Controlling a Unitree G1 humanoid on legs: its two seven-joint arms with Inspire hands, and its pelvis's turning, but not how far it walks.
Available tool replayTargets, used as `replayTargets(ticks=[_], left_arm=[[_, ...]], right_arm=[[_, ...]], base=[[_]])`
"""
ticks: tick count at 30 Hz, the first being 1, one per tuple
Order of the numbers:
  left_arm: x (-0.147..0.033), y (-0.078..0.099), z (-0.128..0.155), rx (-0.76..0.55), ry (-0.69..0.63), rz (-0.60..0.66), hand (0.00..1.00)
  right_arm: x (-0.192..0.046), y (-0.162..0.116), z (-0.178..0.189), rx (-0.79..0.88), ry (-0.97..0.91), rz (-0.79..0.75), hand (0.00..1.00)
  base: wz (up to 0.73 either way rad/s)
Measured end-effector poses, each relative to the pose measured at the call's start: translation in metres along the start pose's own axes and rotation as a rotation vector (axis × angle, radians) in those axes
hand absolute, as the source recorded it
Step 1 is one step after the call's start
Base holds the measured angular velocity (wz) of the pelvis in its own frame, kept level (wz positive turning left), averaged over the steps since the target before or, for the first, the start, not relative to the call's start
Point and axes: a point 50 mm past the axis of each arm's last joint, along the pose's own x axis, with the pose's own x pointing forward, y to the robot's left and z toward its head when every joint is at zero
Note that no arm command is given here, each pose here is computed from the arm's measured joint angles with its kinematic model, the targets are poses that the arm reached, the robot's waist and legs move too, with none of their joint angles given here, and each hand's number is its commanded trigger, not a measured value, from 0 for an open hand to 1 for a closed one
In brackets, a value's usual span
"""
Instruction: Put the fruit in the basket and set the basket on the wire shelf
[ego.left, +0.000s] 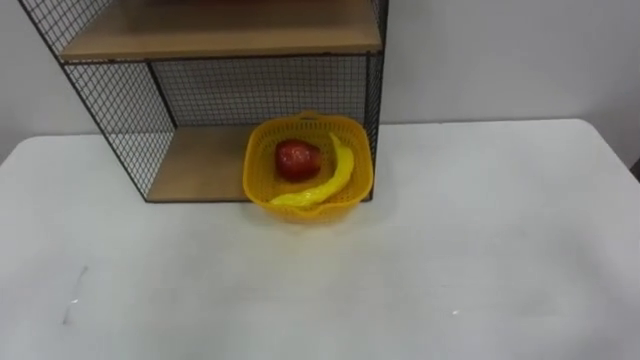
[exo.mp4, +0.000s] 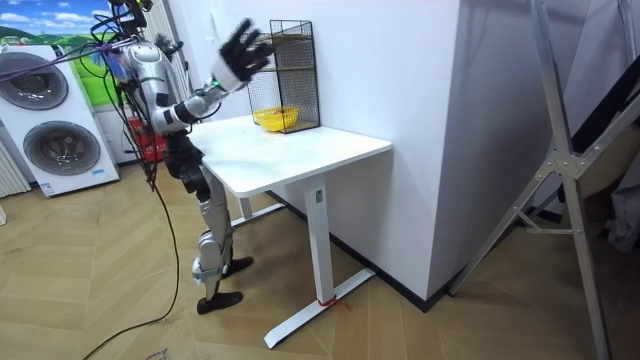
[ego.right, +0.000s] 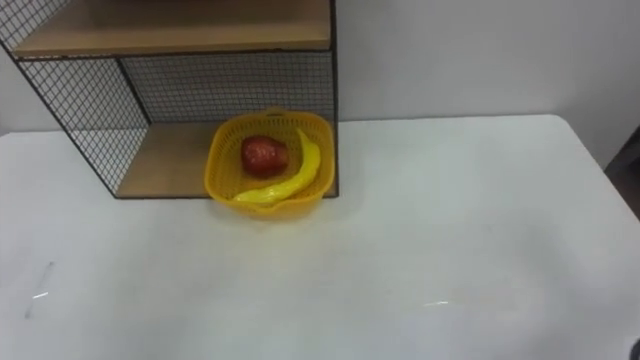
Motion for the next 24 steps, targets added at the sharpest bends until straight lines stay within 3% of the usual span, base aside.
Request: replayTargets(ticks=[1,3,5,8,12,14,15,19,22,24], left_arm=[[0.002,0.009,0.004,0.02,-0.018,0.067,0.0],[0.003,0.05,0.018,0.101,-0.08,0.333,0.0],[0.002,0.079,0.03,0.154,-0.121,0.516,0.0],[-0.002,0.11,0.039,0.2,-0.144,0.732,0.0],[-0.033,0.166,0.017,0.194,0.002,1.107,0.0],[-0.051,0.185,0.005,0.172,0.072,1.259,0.0],[-0.063,0.194,-0.005,0.167,0.126,1.349,0.0],[-0.095,0.211,-0.029,0.198,0.268,1.514,0.0],[-0.127,0.22,-0.049,0.254,0.408,1.601,0.0],[-0.157,0.223,-0.062,0.325,0.525,1.631,0.0]], right_arm=[[0.003,-0.008,0.002,-0.013,-0.013,-0.043,0.0],[0.018,-0.032,0.008,-0.068,-0.06,-0.189,0.0],[0.025,-0.046,0.006,-0.104,-0.057,-0.275,0.0],[0.031,-0.082,-0.001,-0.161,-0.017,-0.428,0.0],[0.038,-0.127,-0.027,-0.24,0.122,-0.635,0.0],[0.033,-0.142,-0.041,-0.263,0.204,-0.714,0.0],[0.028,-0.151,-0.048,-0.268,0.247,-0.769,0.0],[0.012,-0.17,-0.07,-0.266,0.392,-0.875,0.0],[-0.019,-0.198,-0.093,-0.268,0.562,-0.964,0.0],[-0.06,-0.219,-0.116,-0.327,0.726,-1.031,0.0]], base=[[0.0],[-0.12],[-0.25],[0.05],[0.12],[-0.04],[-0.03],[0.0],[-0.02],[-0.1]])
